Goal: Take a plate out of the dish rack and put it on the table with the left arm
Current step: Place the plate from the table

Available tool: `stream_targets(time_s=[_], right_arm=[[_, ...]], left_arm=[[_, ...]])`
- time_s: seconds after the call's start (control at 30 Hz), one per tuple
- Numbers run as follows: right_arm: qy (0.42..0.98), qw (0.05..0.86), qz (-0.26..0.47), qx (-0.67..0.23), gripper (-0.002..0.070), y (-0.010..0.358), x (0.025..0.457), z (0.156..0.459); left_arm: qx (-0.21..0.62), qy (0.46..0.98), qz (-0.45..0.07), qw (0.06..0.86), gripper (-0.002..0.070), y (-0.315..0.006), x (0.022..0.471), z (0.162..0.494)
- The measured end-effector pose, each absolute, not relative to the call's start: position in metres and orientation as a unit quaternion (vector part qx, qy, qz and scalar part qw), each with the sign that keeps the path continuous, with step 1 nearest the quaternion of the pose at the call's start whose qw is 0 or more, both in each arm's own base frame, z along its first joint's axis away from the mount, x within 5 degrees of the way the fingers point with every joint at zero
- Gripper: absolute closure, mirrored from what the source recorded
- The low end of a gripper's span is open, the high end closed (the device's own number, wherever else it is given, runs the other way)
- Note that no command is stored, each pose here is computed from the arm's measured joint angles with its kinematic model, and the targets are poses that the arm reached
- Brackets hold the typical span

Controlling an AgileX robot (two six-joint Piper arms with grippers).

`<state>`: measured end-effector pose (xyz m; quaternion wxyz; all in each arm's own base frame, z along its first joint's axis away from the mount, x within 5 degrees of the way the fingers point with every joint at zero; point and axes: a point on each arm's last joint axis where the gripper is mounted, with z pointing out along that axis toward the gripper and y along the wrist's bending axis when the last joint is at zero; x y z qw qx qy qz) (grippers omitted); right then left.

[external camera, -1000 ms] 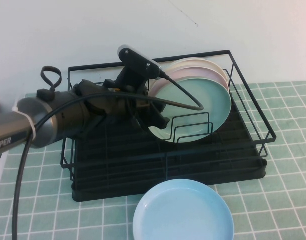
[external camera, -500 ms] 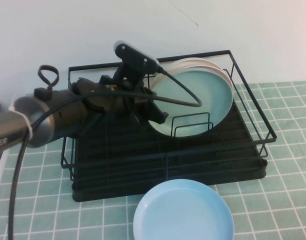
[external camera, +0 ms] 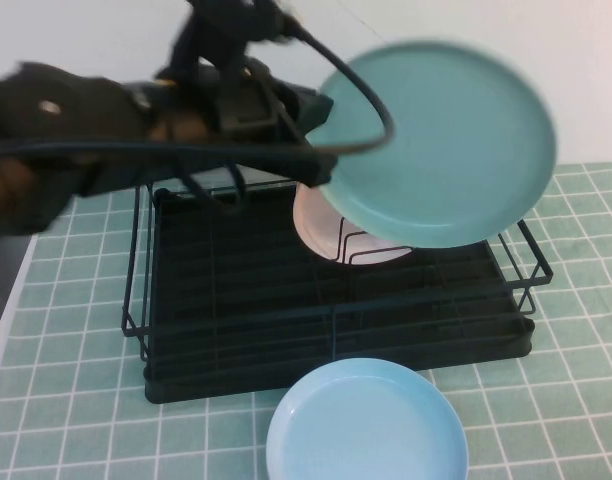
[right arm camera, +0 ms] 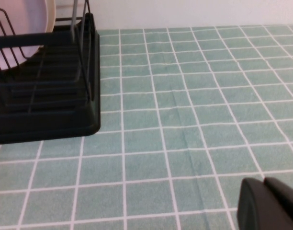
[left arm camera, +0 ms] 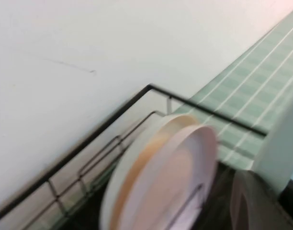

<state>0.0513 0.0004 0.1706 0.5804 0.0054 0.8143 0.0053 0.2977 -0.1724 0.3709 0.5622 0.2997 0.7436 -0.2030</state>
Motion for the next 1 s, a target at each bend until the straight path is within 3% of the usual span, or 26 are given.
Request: stream_targets(time_s=[0.2, 0.33, 0.5, 0.63, 0.83, 1.0], right_arm=[[0.814, 0.58, 0.005, 0.005, 0.068, 0.0, 0.051, 0.171], [0.814, 0.58, 0.005, 0.005, 0.068, 0.0, 0.051, 0.171], [0.814, 0.58, 0.005, 0.005, 0.068, 0.0, 0.051, 0.171], [0.814, 0.58, 0.005, 0.005, 0.068, 0.0, 0.051, 0.171], [0.814, 0.58, 0.005, 0.005, 0.068, 0.0, 0.051, 0.171], [0.814, 0.58, 0.005, 0.005, 0.068, 0.0, 0.051, 0.171]], left_arm=[[0.257, 0.764, -0.294, 0.514, 0.0672, -0.145, 0.265, 0.4], [0.234, 0.812, -0.322, 0.426, 0.0672, -0.132, 0.25, 0.396], [0.228, 0.893, -0.287, 0.262, 0.0671, -0.122, 0.239, 0.367], [0.215, 0.922, -0.271, 0.172, 0.0671, -0.121, 0.239, 0.348], [0.18, 0.934, -0.28, 0.128, 0.0671, -0.125, 0.241, 0.313], [0.156, 0.939, -0.273, 0.139, 0.0671, -0.134, 0.236, 0.28]])
